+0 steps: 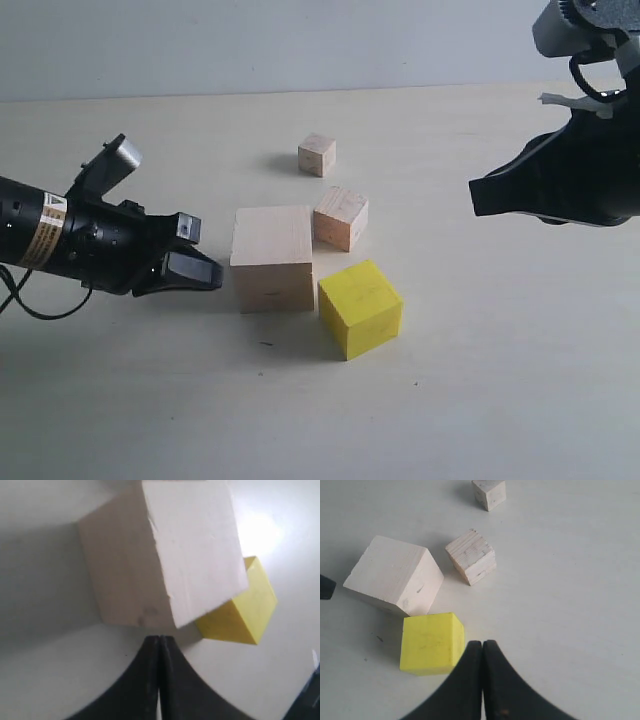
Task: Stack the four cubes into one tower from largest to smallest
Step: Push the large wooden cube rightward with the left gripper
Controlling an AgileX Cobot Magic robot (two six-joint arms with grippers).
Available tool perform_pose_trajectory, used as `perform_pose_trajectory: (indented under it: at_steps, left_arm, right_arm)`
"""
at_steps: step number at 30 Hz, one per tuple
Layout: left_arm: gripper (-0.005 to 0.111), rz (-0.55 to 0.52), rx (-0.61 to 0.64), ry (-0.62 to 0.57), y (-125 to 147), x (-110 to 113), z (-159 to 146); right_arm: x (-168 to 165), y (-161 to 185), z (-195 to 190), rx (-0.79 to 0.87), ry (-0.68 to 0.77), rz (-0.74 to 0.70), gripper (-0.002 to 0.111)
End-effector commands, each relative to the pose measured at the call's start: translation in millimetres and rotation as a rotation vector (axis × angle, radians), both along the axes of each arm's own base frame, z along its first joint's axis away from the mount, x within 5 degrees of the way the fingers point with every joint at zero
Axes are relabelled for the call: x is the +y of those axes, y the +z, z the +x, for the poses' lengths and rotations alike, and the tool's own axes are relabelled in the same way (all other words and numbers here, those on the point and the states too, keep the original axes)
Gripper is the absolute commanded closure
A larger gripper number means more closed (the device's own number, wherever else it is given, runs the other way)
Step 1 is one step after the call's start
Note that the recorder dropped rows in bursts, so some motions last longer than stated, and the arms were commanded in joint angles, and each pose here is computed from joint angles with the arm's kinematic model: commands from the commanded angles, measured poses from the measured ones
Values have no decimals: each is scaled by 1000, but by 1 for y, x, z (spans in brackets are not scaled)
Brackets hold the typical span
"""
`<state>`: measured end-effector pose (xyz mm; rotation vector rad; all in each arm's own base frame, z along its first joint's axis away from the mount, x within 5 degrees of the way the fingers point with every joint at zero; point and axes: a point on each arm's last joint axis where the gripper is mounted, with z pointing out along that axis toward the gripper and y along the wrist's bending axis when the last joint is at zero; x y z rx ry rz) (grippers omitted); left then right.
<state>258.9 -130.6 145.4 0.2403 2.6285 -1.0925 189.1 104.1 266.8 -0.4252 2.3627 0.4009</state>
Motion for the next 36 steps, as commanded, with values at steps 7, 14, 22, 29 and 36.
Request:
perform_pose_trajectory:
  at_steps: [7, 14, 22, 29, 36]
  left_arm:
    - [106, 49, 15, -23, -8, -8, -16]
    - [65, 79, -11, -18, -9, -6, -14]
    - [50, 122, -90, -56, -10, -14, -14]
    - [50, 170, -157, -71, -9, -25, -3]
    - [50, 152, -132, -91, -19, -34, 11]
  right_arm:
    - [0, 4, 1, -19, 6, -2, 108]
    - [0, 4, 1, -19, 6, -2, 108]
    - [0, 4, 1, -23, 5, 0, 108]
    - [0, 5, 1, -25, 4, 0, 108]
    - [0, 5, 1, -25, 4, 0, 108]
